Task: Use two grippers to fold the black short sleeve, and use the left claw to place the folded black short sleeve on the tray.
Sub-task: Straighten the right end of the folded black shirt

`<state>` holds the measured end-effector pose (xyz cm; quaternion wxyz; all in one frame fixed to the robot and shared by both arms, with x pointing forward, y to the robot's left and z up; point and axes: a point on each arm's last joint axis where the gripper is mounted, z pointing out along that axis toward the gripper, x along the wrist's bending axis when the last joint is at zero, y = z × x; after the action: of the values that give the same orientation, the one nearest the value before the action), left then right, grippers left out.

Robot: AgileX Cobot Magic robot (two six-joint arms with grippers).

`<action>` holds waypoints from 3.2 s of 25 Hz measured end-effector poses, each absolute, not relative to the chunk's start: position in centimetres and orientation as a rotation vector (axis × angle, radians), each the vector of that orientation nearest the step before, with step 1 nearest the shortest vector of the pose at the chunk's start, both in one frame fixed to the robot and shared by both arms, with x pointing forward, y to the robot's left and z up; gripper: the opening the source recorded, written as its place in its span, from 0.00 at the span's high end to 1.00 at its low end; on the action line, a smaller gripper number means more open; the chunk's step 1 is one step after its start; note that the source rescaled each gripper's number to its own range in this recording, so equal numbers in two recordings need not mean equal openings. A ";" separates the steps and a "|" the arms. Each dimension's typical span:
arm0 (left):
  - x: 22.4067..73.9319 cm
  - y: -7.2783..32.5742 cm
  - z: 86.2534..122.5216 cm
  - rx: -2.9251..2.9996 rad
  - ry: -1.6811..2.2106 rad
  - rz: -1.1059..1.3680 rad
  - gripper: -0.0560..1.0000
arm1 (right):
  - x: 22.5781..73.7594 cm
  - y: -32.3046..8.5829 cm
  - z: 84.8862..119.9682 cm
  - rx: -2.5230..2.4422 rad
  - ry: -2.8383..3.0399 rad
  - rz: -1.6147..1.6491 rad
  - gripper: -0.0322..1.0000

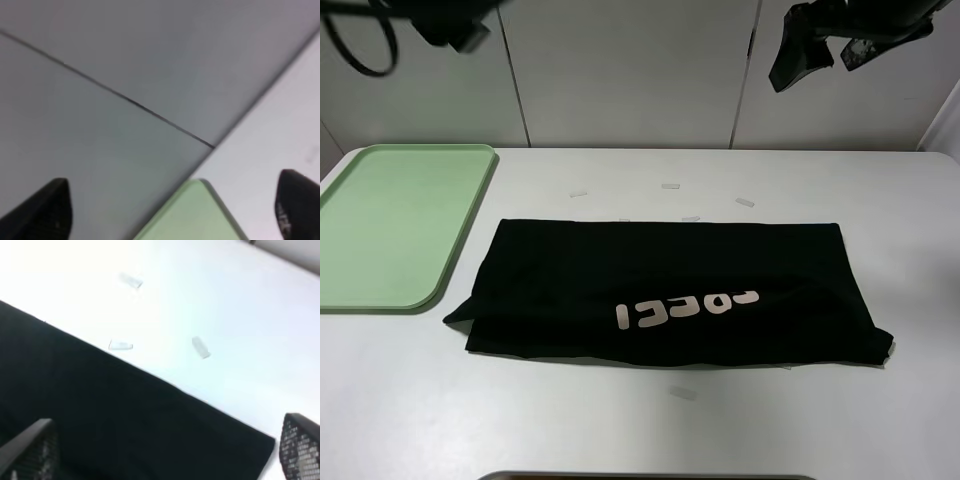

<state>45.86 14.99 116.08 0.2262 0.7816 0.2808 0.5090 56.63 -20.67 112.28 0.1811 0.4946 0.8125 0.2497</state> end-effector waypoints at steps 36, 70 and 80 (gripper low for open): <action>24.2 36.2 111.8 1.787 0.989 0.638 0.12 | 52.8 -21.7 117.0 1.322 2.203 0.789 0.04; 24.0 31.6 103.8 2.048 0.893 0.480 0.12 | 52.8 -21.7 116.9 1.356 2.190 0.798 0.04; 23.4 31.6 103.8 1.888 1.275 0.675 0.12 | 52.8 -21.7 116.9 1.359 2.192 0.796 0.04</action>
<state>23.43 31.56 103.83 0.3736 0.7372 0.4976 0.2634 52.76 -21.75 116.92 0.2195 0.4912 0.7924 0.2876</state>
